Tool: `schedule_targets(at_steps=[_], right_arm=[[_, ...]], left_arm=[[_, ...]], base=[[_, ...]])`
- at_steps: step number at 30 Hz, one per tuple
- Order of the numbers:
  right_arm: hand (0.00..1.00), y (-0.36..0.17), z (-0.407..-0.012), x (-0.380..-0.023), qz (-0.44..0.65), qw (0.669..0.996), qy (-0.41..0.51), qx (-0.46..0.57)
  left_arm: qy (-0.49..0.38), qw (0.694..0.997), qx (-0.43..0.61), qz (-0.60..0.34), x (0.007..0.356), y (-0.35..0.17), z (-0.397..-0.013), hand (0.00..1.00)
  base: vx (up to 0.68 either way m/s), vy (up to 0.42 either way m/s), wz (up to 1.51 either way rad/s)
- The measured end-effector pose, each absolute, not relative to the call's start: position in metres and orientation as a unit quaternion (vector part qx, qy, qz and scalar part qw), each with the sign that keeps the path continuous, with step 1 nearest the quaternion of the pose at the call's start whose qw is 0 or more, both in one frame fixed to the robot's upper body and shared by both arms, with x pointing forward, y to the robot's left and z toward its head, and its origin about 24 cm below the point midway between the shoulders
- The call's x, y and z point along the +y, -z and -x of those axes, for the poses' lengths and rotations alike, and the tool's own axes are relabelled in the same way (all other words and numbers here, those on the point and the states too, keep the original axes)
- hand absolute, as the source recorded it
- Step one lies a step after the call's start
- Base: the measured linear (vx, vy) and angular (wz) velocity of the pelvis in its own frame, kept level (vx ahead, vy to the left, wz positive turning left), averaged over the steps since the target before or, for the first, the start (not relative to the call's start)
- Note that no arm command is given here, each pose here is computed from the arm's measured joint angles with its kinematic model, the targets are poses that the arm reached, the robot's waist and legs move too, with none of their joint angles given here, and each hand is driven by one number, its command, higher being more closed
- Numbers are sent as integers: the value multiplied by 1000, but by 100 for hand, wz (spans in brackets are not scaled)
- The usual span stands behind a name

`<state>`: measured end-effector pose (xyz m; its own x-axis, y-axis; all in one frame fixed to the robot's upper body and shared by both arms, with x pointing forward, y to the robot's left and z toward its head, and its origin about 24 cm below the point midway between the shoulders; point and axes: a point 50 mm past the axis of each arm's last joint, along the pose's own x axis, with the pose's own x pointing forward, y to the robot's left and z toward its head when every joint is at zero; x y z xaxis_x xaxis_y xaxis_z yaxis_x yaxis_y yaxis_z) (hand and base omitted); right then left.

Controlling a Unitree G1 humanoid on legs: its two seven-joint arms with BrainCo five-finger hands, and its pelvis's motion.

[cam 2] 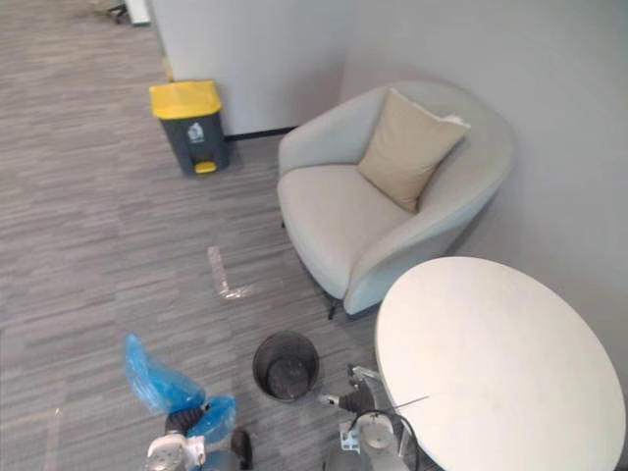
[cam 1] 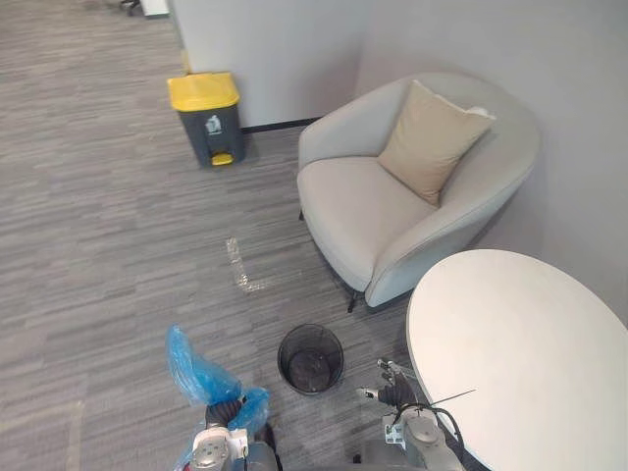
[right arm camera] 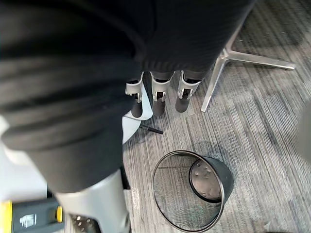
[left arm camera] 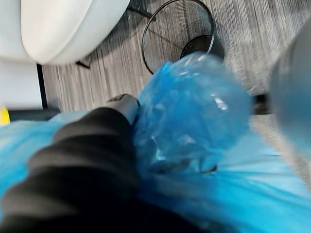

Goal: Gather rubbish on tea table into small bin, then transfer packed bag to large trash can.

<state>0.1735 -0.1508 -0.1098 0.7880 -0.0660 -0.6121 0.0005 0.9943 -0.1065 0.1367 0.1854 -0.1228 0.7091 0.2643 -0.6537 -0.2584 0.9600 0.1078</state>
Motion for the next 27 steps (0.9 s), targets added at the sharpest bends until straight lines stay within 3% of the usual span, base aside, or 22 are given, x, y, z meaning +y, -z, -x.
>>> schedule_targets(at_steps=[6,15,27], right_arm=[[0,98,-187,-157,43,955,39,292],[0,96,-190,-162,35,955,61,289],[0,117,-177,-156,23,935,62,349]], left_arm=[[-110,935,337,15,156,118,-150,100],[-89,938,335,6,151,116,-159,100],[-78,913,396,-57,178,134,-131,100]], base=[[-295,-208,70],[-151,37,77],[-96,135,35]])
